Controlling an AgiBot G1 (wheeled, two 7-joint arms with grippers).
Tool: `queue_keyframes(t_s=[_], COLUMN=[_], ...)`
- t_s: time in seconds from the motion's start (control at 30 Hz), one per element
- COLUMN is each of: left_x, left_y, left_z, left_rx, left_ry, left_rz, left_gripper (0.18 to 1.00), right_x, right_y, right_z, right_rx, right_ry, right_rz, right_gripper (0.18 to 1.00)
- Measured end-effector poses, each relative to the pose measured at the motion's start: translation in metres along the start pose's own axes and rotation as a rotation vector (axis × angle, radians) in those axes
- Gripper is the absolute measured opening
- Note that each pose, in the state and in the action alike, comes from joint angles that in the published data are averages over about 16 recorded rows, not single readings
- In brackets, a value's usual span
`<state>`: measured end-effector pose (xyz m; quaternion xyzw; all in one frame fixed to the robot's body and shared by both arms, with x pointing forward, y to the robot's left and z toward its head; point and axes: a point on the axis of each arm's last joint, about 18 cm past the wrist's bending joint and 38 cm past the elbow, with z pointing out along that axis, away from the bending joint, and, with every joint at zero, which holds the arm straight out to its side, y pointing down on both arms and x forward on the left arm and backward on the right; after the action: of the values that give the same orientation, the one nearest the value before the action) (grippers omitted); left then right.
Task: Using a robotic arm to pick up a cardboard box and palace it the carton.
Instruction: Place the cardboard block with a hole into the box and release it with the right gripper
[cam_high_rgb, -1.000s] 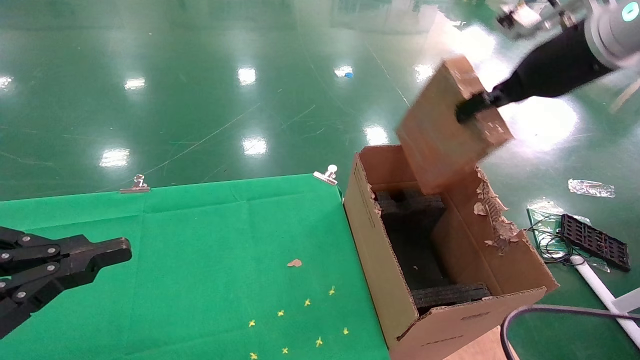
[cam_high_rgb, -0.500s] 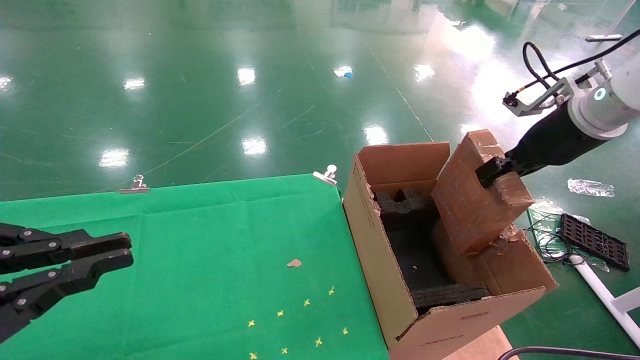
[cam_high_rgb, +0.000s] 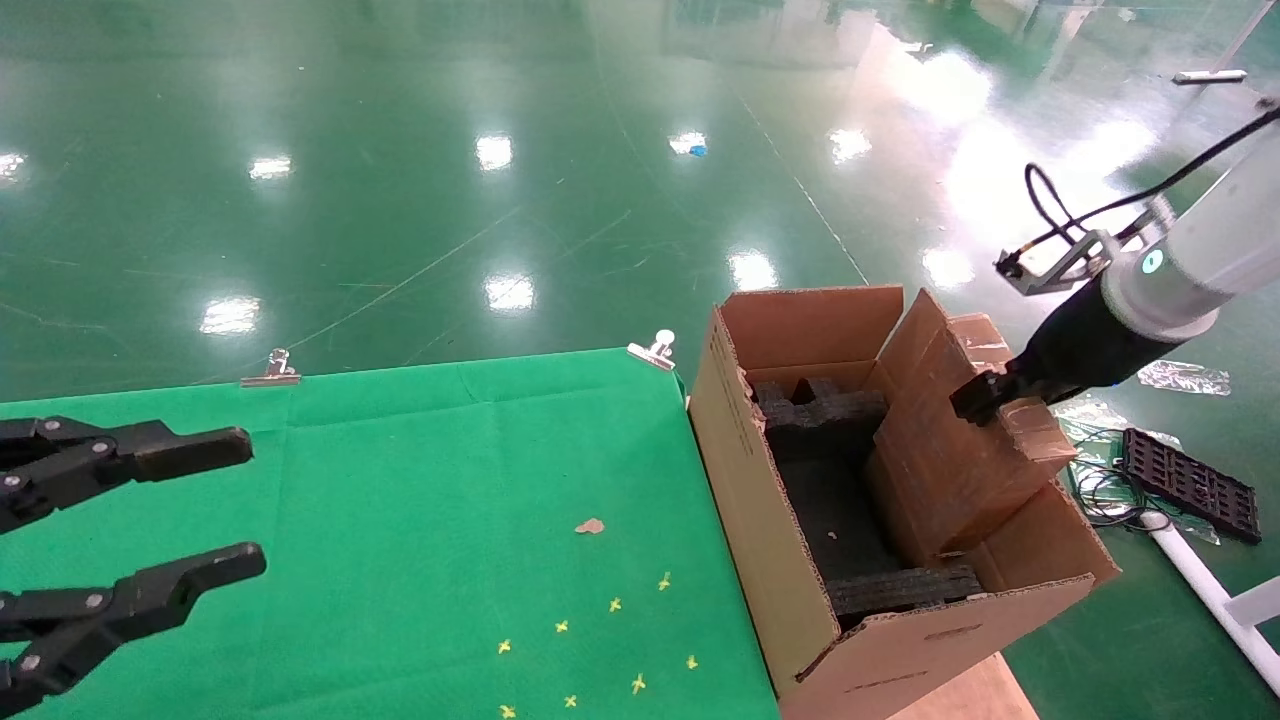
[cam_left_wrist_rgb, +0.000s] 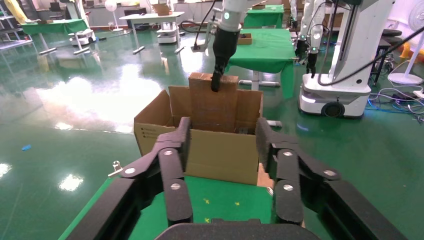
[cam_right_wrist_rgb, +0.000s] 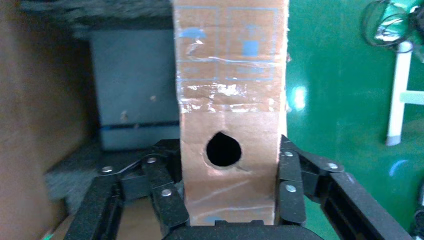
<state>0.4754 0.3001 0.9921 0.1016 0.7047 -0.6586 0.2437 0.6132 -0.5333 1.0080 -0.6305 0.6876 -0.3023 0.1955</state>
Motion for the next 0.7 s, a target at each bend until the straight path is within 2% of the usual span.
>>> queue_keyframes(t_s=[0.4,0.7], left_x=[0.000,0.000], left_y=[0.000,0.000], left_z=[0.000,0.000], left_rx=[0.000,0.000], left_ry=[0.000,0.000], left_rz=[0.000,0.000], left_gripper=[0.726,0.883], right_x=[-0.004,-0.020], right_y=[0.008,0.016], right_z=[0.058,0.092], right_rx=[0.044,0.055], right_ry=[0.062,0.067], right_rz=[0.007,-0.006], right_gripper=[0.313,0.305])
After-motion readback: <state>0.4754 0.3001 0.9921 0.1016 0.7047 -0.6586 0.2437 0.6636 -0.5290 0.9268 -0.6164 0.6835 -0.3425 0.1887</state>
